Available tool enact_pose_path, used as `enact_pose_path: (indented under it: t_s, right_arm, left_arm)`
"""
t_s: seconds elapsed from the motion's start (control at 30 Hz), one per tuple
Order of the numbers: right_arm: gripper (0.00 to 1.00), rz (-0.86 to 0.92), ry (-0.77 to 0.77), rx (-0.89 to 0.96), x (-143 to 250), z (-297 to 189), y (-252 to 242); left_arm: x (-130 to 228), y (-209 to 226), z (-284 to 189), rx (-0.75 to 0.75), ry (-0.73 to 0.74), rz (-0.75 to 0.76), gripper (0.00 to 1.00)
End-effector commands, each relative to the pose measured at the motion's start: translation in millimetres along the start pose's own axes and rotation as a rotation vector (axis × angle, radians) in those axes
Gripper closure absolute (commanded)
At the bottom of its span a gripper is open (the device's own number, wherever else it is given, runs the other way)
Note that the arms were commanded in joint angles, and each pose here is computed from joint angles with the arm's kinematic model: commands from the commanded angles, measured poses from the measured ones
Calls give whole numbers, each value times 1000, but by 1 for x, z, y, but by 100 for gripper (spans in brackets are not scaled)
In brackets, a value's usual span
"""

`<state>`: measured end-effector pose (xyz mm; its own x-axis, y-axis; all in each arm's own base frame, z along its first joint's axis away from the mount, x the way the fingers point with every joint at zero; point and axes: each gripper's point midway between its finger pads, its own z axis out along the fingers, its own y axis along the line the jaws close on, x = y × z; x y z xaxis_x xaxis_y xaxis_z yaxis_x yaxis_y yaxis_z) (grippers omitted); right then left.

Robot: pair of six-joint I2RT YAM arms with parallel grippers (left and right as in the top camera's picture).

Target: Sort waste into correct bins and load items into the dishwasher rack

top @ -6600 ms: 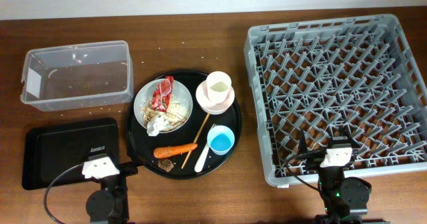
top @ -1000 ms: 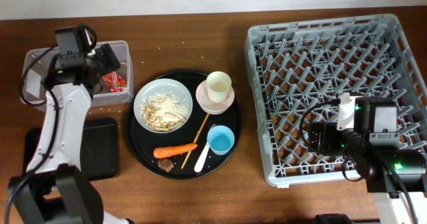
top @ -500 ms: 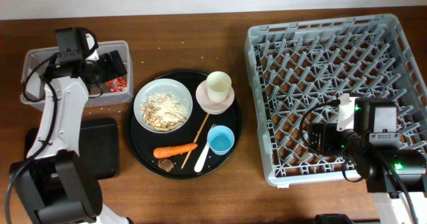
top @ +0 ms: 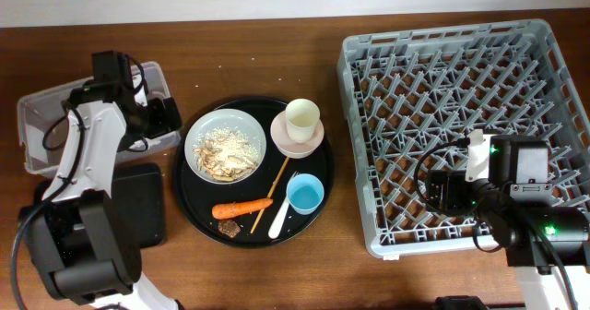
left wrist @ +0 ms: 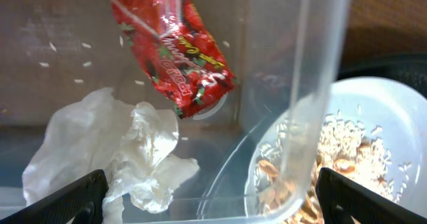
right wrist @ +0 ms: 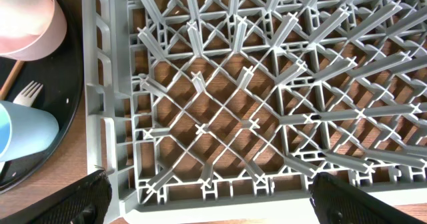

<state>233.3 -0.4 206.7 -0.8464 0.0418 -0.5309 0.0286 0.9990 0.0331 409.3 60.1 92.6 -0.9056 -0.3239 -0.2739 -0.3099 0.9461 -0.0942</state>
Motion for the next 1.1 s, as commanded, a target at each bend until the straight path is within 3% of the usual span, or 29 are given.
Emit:
enact_pose_path:
  t_s: [0.0,0.1,0.17,0.2,0.23,0.27,0.3,0.33,0.37,0.4,0.43,0.47,0.5,0.53,0.57,0.6,0.67,0.7,0.73,0.77,0.8,0.83,0.87,0.9,0.93,0.97,1.0,1.03,1.07]
  right_arm:
    - [1,4,-19,5,-5,-5,0]
    - [1,4,-19,5,-5,-5,0]
    - [1,4,-15,6,-4,-5,0]
    - [1,4,-16,6,-4,-5,0]
    - [1,4,-15,6,-4,-5,0]
    - [1,4,-15,5,-4,-5,0]
    - [1,4,-16,5,-4,-5,0]
    - [1,4,-16,5,-4,-5,0]
    - [1,4,-15,5,-4,-5,0]
    - [1,4,-13,6,-3,-5,0]
    - [1,4,-8,6,-2,-5,0]
    - [1,4,-4,6,-1,-5,0]
    - [1,4,-6,6,-2,-5,0]
    - [1,4,-5,6,-1,-5,0]
    - [1,4,1,6,0,-5,0]
    - [1,4,-1,6,0,-5,0]
    - [2,4,-3,6,-1,-5,0]
    - [1,4,4,6,1,-5,0]
    - [1,4,0,6,0,-5,0]
    - [1,4,-1,6,0,-5,0]
    - [1,4,2,6,0,-5,0]
    - [1,4,5,6,1,-5,0]
    - [1,4,-2,6,-1,-5,0]
    - [1,5,-5,6,-1,-5,0]
    - [2,5,-5,6,-1,-5,0]
    - [1,4,3,6,1,-5,0]
    - [1,4,3,6,1,-5,0]
    - [1,4,-2,6,-1,-5,0]
    - [1,5,-2,6,-1,-5,0]
  left_arm:
    - [0,-8,-5,46,-1,12,1]
    - [-32,-13,-28,59,-106,37,1]
    - [-51,-42,-53,233,-165,50,1]
    - [-55,-16,-50,83,-184,-1,27]
    - [-49,14,-49,-88,-177,-123,24]
    - [-42,42,-53,-248,-177,-197,13]
    - [-46,28,-50,-166,-174,-148,1]
    - [-47,-50,-56,290,-176,240,1]
    - [-51,-54,-60,335,-202,282,1]
    - [-53,23,-50,-76,-182,-111,1]
    - [-51,30,-50,-114,-179,-121,1]
    - [-53,-16,-50,138,-179,148,1]
    - [-54,-17,-51,165,-179,158,1]
    - [-46,41,-51,-140,-159,-163,1]
    - [-50,26,-51,-61,-164,-51,1]
    - [-54,-16,-54,185,-187,205,1]
    - [-59,28,-56,-6,-198,-103,1]
    - [-53,-61,-81,521,-268,399,1]
    - [-66,-23,-69,342,-250,190,1]
    - [-53,54,-59,-62,-187,-265,1]
    - [-44,74,-61,-177,-177,-355,1]
    - [-59,22,-60,108,-193,-11,1]
    - [-50,-55,-88,570,-282,435,1]
    - [-59,13,-63,213,-194,7,1]
    - [-43,64,-59,-58,-146,-342,1]
    - [-48,49,-59,22,-152,-215,1]
    - [-54,-41,-85,533,-249,290,1]
    - [-43,-77,-116,795,-375,579,1]
    - [-61,16,-64,230,-198,-28,1]
